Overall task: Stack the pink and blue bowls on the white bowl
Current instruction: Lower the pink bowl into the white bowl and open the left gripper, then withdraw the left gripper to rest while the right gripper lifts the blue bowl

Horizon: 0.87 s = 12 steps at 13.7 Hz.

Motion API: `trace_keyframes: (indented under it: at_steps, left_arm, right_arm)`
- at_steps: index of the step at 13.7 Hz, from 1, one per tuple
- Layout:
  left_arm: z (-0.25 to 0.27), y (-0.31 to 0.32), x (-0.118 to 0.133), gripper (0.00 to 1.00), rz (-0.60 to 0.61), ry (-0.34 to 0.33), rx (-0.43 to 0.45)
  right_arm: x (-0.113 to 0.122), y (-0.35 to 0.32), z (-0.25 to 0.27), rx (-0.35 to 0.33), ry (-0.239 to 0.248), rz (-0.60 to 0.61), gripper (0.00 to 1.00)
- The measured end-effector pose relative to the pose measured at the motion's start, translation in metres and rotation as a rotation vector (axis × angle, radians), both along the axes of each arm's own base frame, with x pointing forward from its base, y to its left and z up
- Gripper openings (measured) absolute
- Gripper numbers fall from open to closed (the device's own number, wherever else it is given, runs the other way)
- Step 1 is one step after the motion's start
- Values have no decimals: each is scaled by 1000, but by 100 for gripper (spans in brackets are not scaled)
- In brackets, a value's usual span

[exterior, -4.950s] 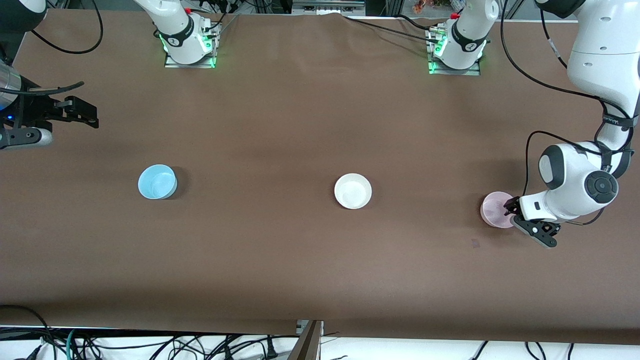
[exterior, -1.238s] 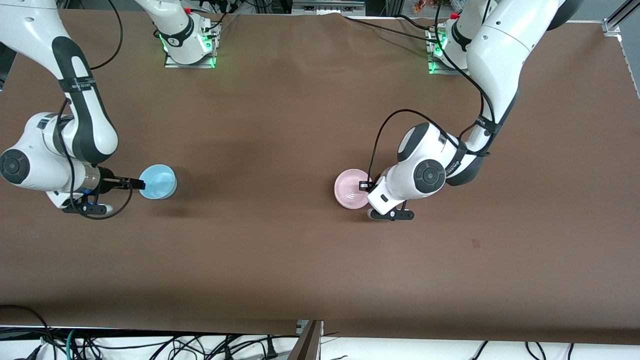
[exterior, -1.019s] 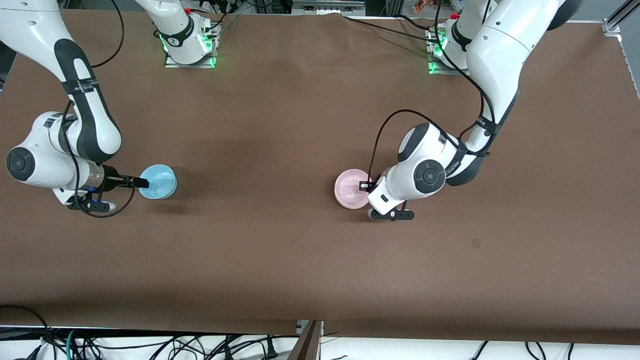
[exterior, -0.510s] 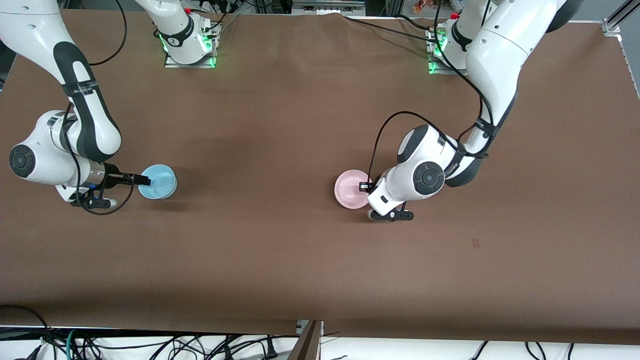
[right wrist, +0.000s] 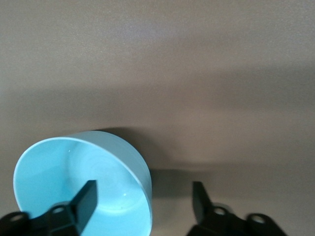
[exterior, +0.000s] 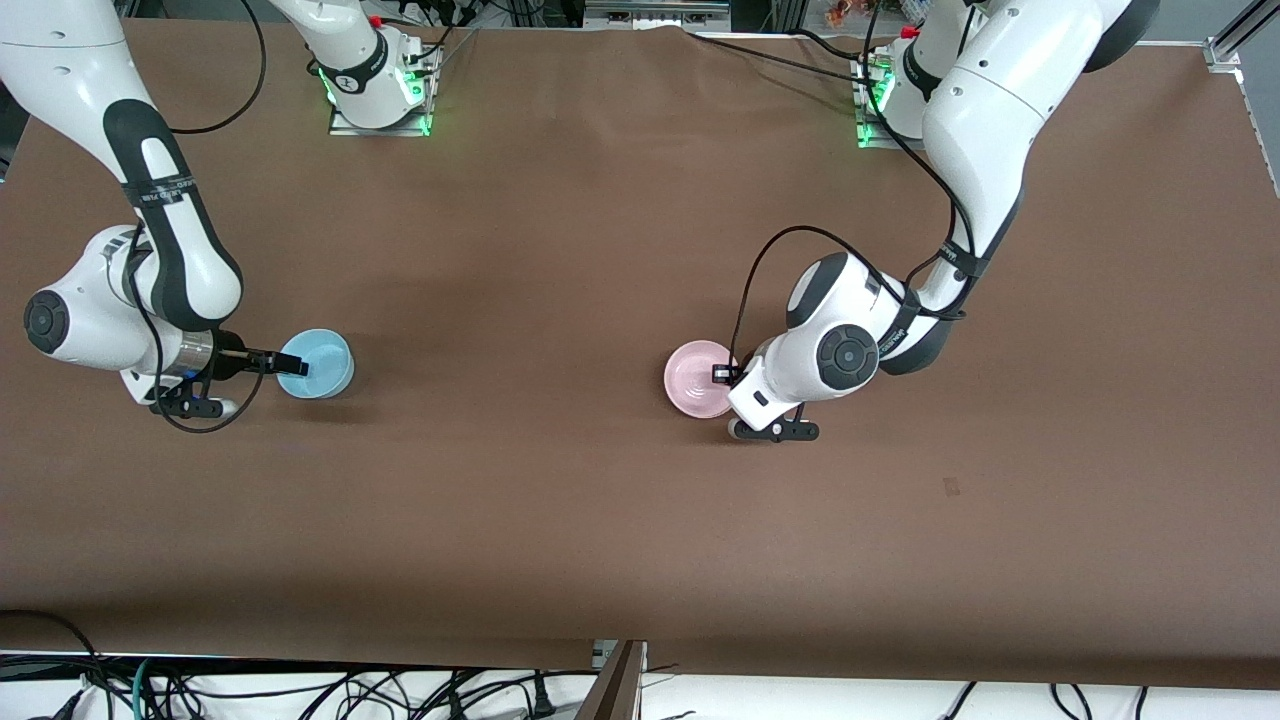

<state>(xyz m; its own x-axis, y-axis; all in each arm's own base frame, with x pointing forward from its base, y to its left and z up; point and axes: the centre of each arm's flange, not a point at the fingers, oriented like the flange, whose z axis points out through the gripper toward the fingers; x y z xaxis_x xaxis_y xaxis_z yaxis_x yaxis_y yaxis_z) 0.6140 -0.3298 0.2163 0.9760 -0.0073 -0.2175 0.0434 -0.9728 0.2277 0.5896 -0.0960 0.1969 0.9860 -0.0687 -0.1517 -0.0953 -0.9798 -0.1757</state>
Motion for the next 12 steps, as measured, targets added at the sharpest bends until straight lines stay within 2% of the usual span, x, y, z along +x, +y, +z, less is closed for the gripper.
trace_keyframes:
  at_steps: [2,3,5,6,9,10,12]
  left_arm:
    - [1,0,1,17,1,-1,-1]
    - [2,0,1,28,2,-3,-1]
    - [10,3,4,48,3,-5,0]
    - [19,4,6,57,2,-6,2]
    - [69,8,9,88,-10,-25,13]
    - [89,11,9,99,-13,-30,20]
    - [131,25,7,100,-16,-30,43]
  right_arm:
    - [0,0,0,1,-1,-1,56]
    - [0,0,0,2,-1,-1,55]
    - [0,0,0,2,-2,-1,39]
    - [1,0,1,2,-4,1,38]
    - [2,0,5,4,-12,-1,4]
    - [3,0,6,7,-17,-5,2]
    - [8,0,13,12,-34,-7,2]
